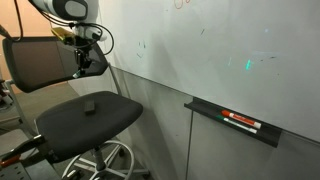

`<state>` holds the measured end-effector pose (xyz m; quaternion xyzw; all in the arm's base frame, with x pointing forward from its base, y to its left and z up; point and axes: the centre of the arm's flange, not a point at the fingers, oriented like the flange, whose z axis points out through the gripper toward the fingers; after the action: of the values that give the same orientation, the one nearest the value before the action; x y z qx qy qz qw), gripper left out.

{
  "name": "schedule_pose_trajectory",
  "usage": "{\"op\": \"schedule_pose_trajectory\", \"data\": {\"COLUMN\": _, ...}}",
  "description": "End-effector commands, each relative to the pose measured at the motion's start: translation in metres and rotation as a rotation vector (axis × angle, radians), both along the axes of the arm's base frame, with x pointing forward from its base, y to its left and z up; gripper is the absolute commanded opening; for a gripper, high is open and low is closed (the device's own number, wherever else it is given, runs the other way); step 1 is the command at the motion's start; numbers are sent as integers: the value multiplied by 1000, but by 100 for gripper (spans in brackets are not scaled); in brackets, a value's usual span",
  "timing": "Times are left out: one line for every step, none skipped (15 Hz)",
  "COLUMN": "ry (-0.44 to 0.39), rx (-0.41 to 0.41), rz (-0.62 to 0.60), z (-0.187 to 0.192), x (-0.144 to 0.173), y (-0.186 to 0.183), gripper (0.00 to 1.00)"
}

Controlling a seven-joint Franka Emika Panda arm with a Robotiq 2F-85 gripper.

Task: Use the marker from the seat to write on the whiteboard.

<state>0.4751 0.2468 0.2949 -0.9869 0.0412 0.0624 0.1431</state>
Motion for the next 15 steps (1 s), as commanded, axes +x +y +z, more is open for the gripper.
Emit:
{"op": "schedule_pose_trajectory", "data": {"ry": 6, "rx": 69, "rz": -13, "z": -38, "x": -10, "y": 15, "gripper": 6}}
{"op": "schedule_pose_trajectory", "data": {"ry": 9, "rx": 72, "rz": -9, "z": -50, "x": -10, "y": 18, "gripper": 6}}
{"op": "schedule_pose_trajectory", "data": {"ry": 9, "rx": 73, "rz": -5, "z": -61, "x": -10, "y": 21, "gripper": 6}}
{"op": "schedule_pose_trajectory", "data": {"ry": 12, "rx": 71, "rz": -2, "z": -73, "x": -9, "y": 22, "gripper": 6}}
{"op": "schedule_pose_trajectory", "data": {"ry": 10, "rx": 70, "rz": 3, "z": -83, "x": -7, "y": 25, "gripper": 6}}
{"op": "schedule_pose_trajectory", "data": {"ry": 7, "rx": 62, "rz": 8, "z": -93, "x": -5, "y": 25, "gripper": 6}}
{"op": "schedule_pose_trajectory", "data": {"ry": 8, "rx": 59, "rz": 9, "z": -104, "x": -3, "y": 26, "gripper": 6}}
{"op": "schedule_pose_trajectory", "data": {"ry": 7, "rx": 53, "rz": 14, "z": -114, "x": -1, "y": 26, "gripper": 6}}
{"op": "schedule_pose_trajectory", "data": {"ry": 10, "rx": 49, "rz": 16, "z": -124, "x": 1, "y": 26, "gripper": 6}}
{"op": "schedule_pose_trajectory", "data": {"ry": 12, "rx": 45, "rz": 21, "z": -132, "x": 2, "y": 25, "gripper": 6}}
{"op": "schedule_pose_trajectory", "data": {"ry": 17, "rx": 39, "rz": 27, "z": -141, "x": 2, "y": 25, "gripper": 6}}
{"op": "schedule_pose_trajectory", "data": {"ry": 24, "rx": 34, "rz": 32, "z": -149, "x": 3, "y": 24, "gripper": 6}}
{"op": "schedule_pose_trajectory", "data": {"ry": 34, "rx": 26, "rz": 37, "z": -157, "x": 4, "y": 23, "gripper": 6}}
{"op": "schedule_pose_trajectory", "data": {"ry": 43, "rx": 18, "rz": 40, "z": -163, "x": 4, "y": 22, "gripper": 6}}
{"op": "schedule_pose_trajectory", "data": {"ry": 54, "rx": 10, "rz": 47, "z": -169, "x": 2, "y": 21, "gripper": 6}}
